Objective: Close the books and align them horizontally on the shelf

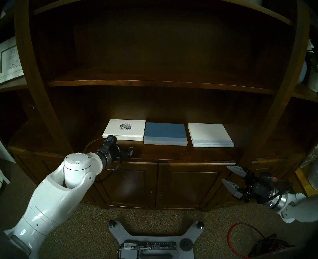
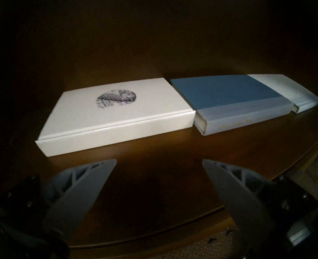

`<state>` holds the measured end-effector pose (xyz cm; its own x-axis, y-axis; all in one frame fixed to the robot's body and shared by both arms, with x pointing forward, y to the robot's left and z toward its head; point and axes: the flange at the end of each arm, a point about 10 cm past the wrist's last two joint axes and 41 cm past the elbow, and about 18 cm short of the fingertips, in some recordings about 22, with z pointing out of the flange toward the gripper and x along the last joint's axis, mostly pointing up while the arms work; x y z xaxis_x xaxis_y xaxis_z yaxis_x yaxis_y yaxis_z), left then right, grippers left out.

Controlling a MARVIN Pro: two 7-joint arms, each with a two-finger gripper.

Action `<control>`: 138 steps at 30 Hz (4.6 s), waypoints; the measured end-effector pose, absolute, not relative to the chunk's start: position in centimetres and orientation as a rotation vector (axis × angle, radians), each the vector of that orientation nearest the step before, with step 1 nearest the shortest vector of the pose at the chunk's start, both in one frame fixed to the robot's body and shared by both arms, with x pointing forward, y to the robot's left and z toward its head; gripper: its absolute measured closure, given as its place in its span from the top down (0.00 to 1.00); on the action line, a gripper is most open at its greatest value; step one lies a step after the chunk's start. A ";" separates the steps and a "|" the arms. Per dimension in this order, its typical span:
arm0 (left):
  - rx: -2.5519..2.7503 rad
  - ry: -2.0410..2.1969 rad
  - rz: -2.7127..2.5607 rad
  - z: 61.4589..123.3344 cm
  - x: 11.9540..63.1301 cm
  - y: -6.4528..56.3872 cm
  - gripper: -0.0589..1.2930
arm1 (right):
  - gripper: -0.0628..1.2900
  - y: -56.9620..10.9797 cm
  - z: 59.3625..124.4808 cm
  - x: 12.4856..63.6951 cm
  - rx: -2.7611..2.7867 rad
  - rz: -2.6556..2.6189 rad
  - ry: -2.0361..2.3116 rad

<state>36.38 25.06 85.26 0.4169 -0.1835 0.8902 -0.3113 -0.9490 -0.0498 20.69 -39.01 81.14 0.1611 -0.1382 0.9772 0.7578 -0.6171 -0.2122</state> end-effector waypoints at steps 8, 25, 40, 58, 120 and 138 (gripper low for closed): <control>2.511 -0.536 1.610 87.5 34.4 27.2 0.97 | 0.96 -39.0 81.1 20.7 -1.708 -1.549 -0.596; 2.400 -0.646 1.555 89.9 30.5 30.2 0.97 | 0.96 -39.0 81.1 20.7 -1.708 -1.549 -0.596; 2.226 -0.696 1.584 90.7 27.1 33.1 0.97 | 0.96 -38.7 81.3 21.1 -1.709 -1.536 -0.600; 2.133 -0.736 1.565 90.0 24.0 34.5 0.97 | 0.96 -33.5 85.0 26.5 -1.808 -1.416 -0.559; 2.094 -0.740 1.540 89.6 23.1 35.0 0.97 | 0.96 -18.8 81.8 31.3 -2.089 -1.239 -0.338; 2.089 -0.746 1.535 89.6 23.1 35.0 0.97 | 0.96 -18.0 79.6 36.5 -2.254 -1.308 -0.335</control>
